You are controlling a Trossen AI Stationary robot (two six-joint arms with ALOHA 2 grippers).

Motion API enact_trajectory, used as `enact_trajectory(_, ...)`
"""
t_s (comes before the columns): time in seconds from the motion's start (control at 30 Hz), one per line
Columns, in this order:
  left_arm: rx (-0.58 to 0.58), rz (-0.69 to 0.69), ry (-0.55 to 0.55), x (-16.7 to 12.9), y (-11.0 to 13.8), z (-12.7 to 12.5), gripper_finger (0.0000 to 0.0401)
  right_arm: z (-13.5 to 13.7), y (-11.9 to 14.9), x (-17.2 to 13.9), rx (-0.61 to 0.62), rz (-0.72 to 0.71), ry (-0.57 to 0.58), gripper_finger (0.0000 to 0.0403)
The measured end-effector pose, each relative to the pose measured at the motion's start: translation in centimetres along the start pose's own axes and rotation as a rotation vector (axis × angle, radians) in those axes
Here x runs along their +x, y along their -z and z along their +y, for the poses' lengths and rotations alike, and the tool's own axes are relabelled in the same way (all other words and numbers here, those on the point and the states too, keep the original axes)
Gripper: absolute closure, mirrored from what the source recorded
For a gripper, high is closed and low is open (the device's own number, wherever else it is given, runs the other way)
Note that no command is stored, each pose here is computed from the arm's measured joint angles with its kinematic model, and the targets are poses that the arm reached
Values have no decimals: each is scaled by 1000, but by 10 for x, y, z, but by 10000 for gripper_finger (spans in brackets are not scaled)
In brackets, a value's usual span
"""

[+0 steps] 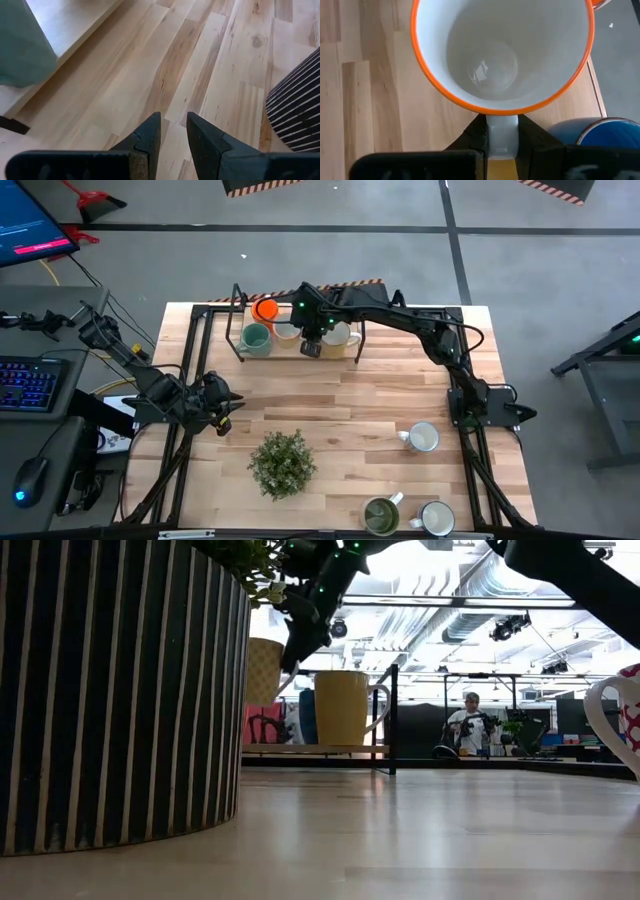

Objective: Place coffee mugs
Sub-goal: Put the yellow patterned mug on the shelf

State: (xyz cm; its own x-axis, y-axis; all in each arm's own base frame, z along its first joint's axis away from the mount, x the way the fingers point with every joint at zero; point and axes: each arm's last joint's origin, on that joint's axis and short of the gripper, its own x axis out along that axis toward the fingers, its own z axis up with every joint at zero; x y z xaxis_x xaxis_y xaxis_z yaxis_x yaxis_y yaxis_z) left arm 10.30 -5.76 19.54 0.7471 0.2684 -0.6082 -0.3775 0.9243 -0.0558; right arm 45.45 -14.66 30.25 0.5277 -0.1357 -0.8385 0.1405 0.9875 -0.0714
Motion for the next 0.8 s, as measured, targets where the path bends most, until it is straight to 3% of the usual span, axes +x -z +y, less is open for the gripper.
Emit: enact_trajectory(0.8,-9,-4,5,0,-1,-1,320,-4,8,37,-19,70,-6,377)
